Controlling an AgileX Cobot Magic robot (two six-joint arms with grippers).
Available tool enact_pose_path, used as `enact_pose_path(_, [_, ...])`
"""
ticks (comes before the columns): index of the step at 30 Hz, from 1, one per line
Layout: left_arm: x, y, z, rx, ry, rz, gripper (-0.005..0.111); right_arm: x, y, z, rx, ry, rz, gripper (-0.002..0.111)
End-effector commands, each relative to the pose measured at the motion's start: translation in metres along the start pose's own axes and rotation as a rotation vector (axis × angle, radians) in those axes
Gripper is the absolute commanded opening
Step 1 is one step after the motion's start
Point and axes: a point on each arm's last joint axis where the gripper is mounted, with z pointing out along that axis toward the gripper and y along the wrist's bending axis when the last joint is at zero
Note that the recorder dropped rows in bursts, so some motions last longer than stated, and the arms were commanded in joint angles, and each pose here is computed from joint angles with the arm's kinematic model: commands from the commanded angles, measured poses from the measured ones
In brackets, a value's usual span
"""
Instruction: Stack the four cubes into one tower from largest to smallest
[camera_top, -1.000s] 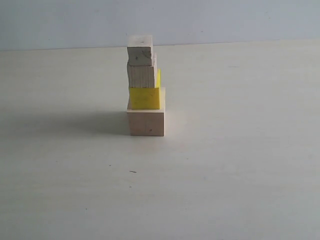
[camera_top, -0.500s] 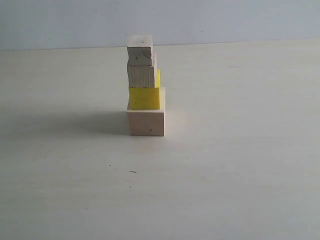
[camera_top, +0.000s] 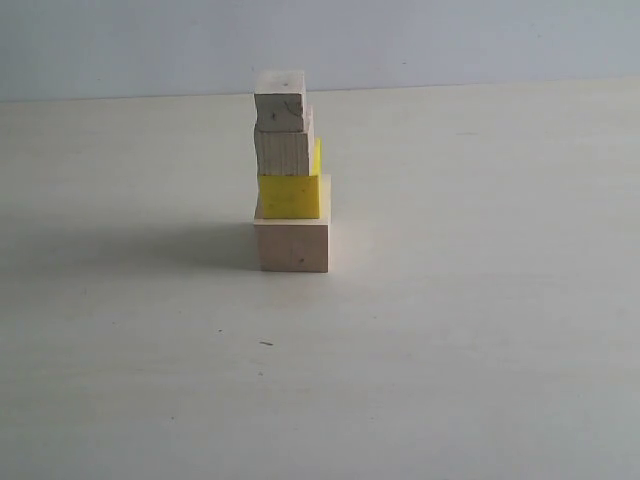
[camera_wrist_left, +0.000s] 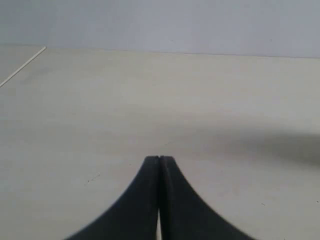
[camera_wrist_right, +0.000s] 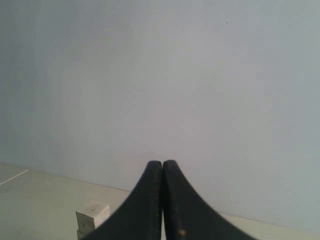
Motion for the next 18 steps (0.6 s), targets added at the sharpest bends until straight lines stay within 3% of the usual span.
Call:
enact_pose_path(1, [-0.0007,0.0001,-0.0001,0.001,-0.017,0.002,0.000,0.0015,-0.0003,-0.0006,0.004,0.003,0.004,0.000])
enact_pose_path(13, [-0.0006,0.0002,-0.0001,-0.001,-0.017,0.006,0.000,0.0014,-0.0003,-0.0006,0.003,0.003,0.006,0.000])
enact_pose_path(18, [-0.0004,0.0020,-0.0001,-0.021,-0.013,0.060,0.000,0.0014,-0.0003,-0.0006,0.003,0.003,0.006,0.000])
